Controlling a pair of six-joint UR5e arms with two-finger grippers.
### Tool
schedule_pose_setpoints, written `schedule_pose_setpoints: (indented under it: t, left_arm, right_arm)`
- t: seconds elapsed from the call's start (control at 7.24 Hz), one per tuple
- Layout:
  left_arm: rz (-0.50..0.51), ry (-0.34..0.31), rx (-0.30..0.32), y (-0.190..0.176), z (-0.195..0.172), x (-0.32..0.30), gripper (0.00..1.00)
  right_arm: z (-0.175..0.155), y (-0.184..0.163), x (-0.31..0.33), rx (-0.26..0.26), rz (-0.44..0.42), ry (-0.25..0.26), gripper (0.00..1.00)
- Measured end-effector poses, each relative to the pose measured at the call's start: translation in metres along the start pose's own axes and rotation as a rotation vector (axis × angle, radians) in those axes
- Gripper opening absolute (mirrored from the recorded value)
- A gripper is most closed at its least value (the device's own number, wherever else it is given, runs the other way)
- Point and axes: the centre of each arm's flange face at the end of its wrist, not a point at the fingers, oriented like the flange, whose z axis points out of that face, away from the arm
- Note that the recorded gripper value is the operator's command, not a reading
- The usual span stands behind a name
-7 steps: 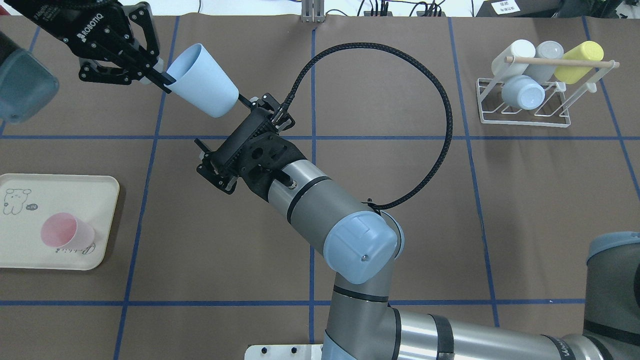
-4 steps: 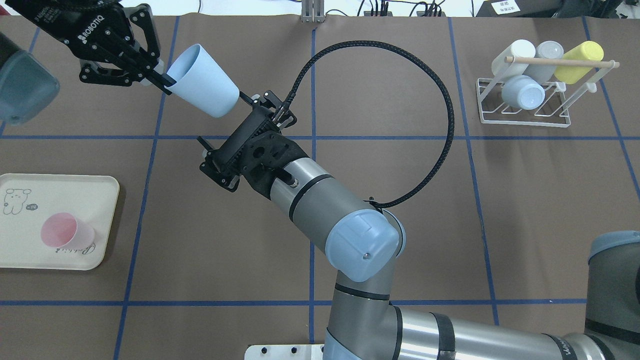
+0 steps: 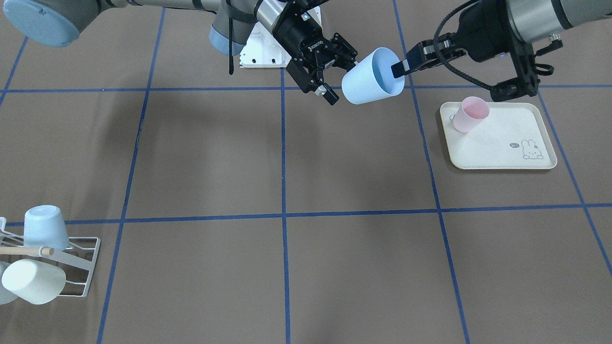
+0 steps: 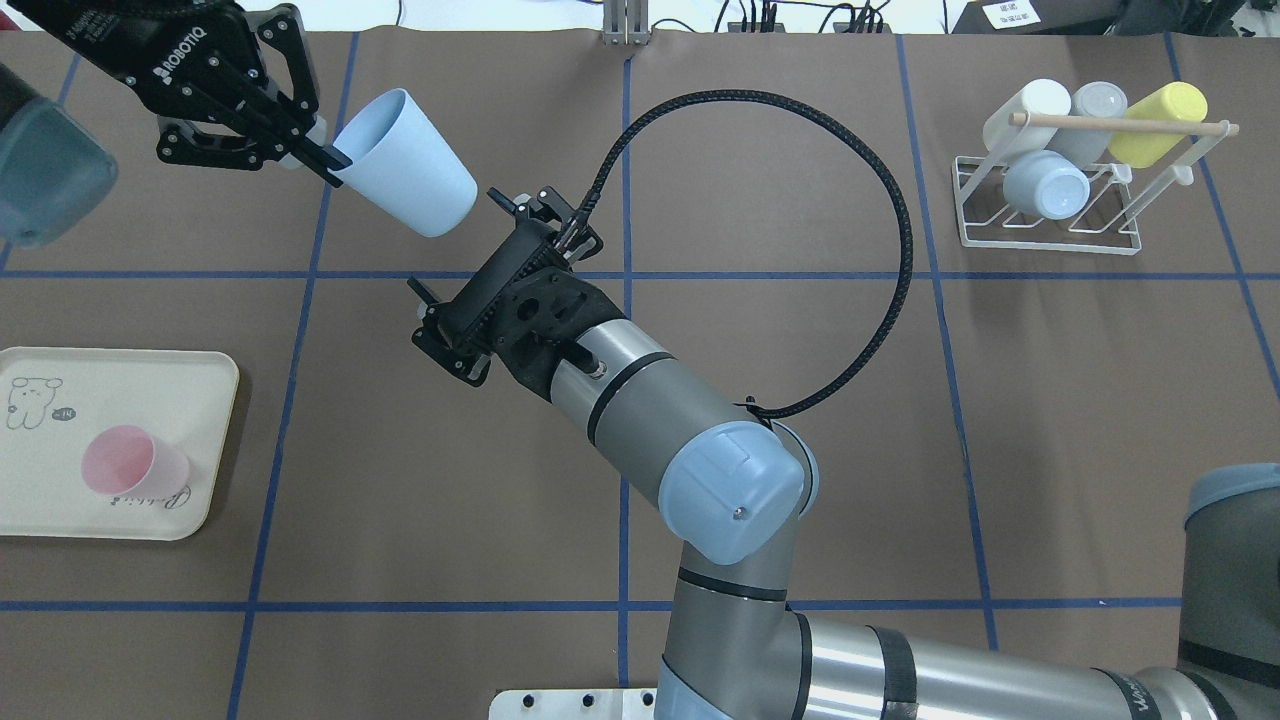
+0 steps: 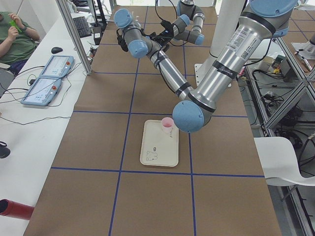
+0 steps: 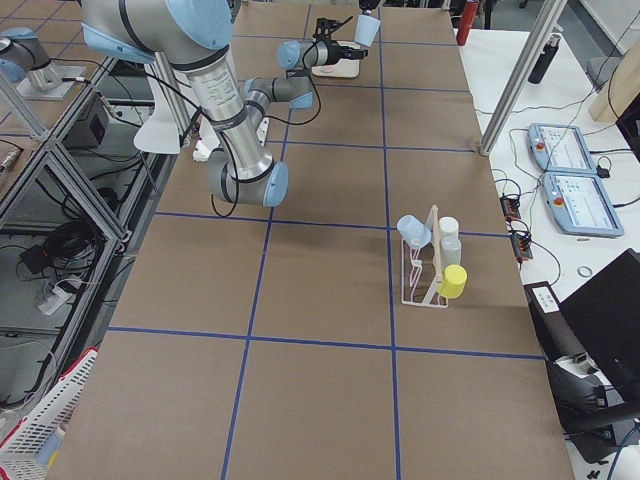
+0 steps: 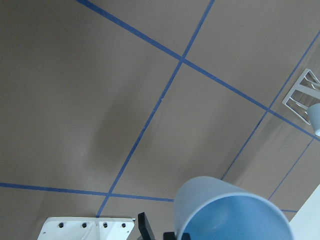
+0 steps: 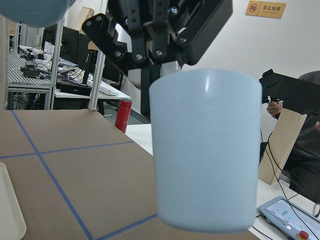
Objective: Transfer IKEA cup to right arm and place on rack
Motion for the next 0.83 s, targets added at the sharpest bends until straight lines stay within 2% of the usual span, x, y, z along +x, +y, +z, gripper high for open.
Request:
schedule_pose_setpoints:
  t: [0.55,0.83]
  left_arm:
    - [0.001,-0.005,-0.008,0.0,0.006,0.0,0.0]
    - [0.004,-0.011,-0.017,0.001,0.012,0.0,0.0]
  right_arm:
    - [-0.001,-0.008,0.002,0.014,0.006,0.002,0.96]
    - [-0.002,-0.006,0.004,0.012,-0.026,0.004,0.96]
